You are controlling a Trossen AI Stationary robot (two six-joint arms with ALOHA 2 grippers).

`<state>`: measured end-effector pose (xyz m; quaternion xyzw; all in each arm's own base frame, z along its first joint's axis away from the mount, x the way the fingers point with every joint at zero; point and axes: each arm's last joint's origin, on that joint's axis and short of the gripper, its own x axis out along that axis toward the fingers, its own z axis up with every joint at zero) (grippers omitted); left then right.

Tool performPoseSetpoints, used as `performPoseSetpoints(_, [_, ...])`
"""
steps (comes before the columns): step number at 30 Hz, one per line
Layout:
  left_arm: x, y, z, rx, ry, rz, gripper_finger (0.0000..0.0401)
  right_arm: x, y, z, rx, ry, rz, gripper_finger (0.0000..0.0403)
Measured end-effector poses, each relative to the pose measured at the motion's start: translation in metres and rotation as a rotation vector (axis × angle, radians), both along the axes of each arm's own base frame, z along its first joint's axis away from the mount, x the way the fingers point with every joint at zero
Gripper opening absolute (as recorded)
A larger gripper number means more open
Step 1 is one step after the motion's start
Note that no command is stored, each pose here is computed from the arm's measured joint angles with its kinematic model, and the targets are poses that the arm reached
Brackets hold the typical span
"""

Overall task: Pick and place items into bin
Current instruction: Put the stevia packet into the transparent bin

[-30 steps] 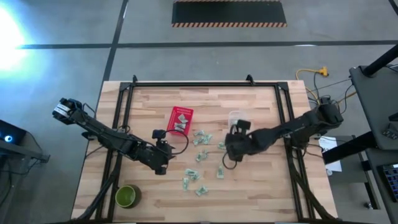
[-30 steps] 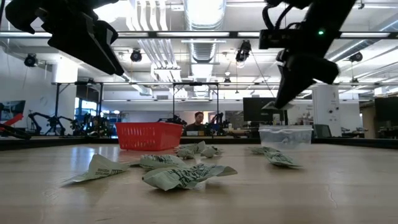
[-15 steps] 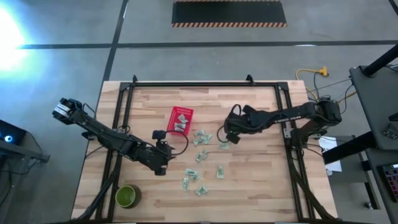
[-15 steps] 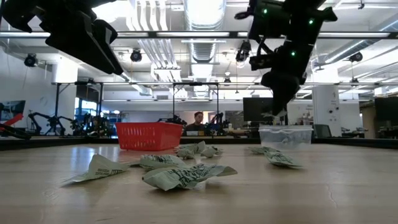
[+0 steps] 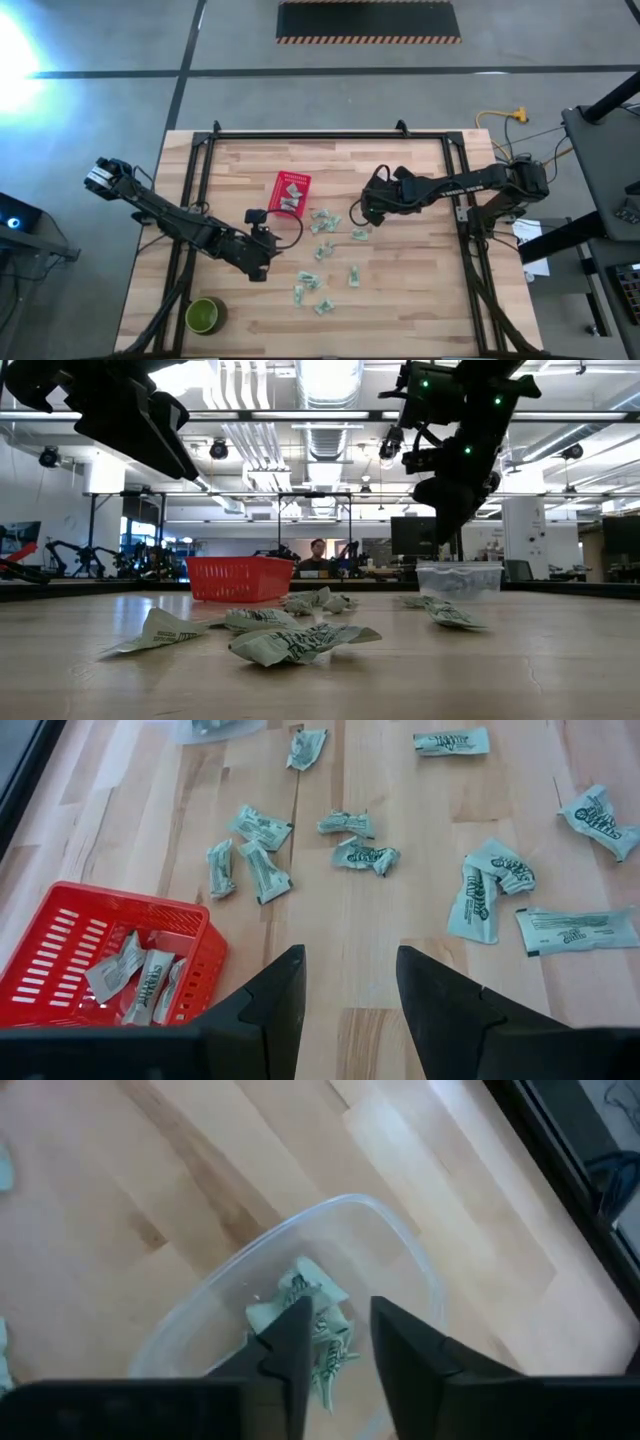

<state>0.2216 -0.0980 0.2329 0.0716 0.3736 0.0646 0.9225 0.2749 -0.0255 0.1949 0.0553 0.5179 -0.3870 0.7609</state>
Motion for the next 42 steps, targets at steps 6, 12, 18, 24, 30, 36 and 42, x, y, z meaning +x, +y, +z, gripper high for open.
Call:
performPoseSetpoints(6, [0.0,0.0,0.0,0.0,0.0,0.0,0.0141,0.007,0.017,0.0,0.097,0.027,0.258,0.0149])
performPoseSetpoints(12, [0.0,0.0,0.0,0.0,-0.001,0.0,0.0141,0.016,0.045,-0.003,0.145,0.017,0.558,0.0159])
performPoseSetpoints(18, [0.0,0.0,0.0,0.0,-0.001,-0.001,0.0141,0.023,0.056,-0.006,0.092,-0.066,0.679,0.0149])
performPoseSetpoints(24, [0.0,0.0,0.0,0.0,-0.001,-0.001,0.0141,0.024,0.056,-0.019,0.084,-0.068,0.697,0.0143])
performPoseSetpoints(30, [0.0,0.0,0.0,0.0,-0.005,0.001,0.0141,0.029,0.057,-0.043,0.15,-0.002,0.718,0.015])
performPoseSetpoints(36, [0.0,0.0,0.0,0.002,-0.001,0.001,0.0141,0.033,0.053,-0.057,0.163,0.036,0.697,0.0151])
performPoseSetpoints(42, [0.0,0.0,0.0,0.001,0.001,-0.001,0.0141,0.036,0.046,-0.06,0.227,0.002,0.667,0.0143])
